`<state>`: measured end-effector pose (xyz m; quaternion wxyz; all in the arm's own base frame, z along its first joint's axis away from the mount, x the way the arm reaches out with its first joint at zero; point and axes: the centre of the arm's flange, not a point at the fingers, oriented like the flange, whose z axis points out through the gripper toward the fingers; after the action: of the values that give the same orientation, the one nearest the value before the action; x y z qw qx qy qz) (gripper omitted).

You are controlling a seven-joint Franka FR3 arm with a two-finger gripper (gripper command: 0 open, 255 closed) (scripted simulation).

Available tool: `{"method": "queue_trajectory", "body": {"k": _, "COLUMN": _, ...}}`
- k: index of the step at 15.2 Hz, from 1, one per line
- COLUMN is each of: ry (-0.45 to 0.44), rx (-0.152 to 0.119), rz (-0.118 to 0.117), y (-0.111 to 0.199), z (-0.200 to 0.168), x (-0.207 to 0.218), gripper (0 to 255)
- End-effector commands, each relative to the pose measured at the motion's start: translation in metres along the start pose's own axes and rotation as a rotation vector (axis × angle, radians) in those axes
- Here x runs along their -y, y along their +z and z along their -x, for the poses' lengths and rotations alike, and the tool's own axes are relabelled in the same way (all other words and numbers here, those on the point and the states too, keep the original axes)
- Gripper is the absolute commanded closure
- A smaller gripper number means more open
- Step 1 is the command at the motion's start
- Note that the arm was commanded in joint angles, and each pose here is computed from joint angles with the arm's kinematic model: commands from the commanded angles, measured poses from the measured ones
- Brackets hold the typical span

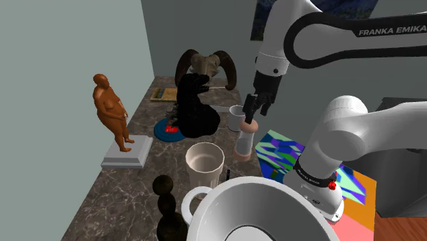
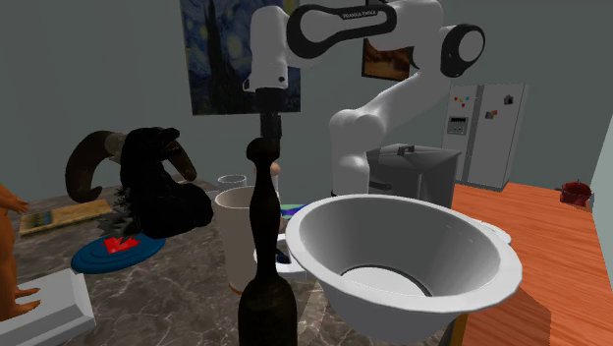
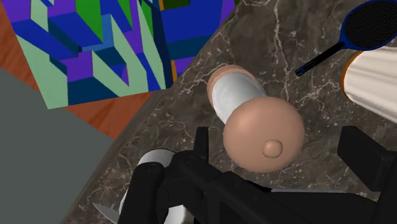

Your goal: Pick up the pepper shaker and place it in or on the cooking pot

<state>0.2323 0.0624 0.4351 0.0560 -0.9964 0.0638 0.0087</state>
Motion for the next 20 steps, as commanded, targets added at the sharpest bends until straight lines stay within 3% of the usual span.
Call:
{"method": "queue_trajectory", "body": {"k": 1, "ry": 0.003, "rx": -0.008, "rz": -0.007, "y": 0.013, "z": 0.001, "x": 0.001, "gripper": 0}}
{"method": "queue_trajectory", "body": {"k": 6, "ry": 0.003, "rx": -0.008, "rz": -0.007, "y": 0.042, "z": 0.001, "x": 0.001, "gripper": 0}}
{"method": "queue_trajectory", "body": {"k": 14, "ry": 0.003, "rx": -0.008, "rz": -0.007, "y": 0.042, "z": 0.001, "x": 0.001, "gripper": 0}}
{"method": "queue_trajectory", "body": {"k": 15, "ry": 0.003, "rx": -0.008, "rz": -0.007, "y": 0.042, "z": 0.001, "x": 0.001, "gripper": 255}}
{"method": "queue_trajectory", "body": {"k": 20, "ry": 0.003, "rx": -0.008, "rz": -0.007, "y": 0.042, "z": 0.001, "x": 0.001, "gripper": 255}}
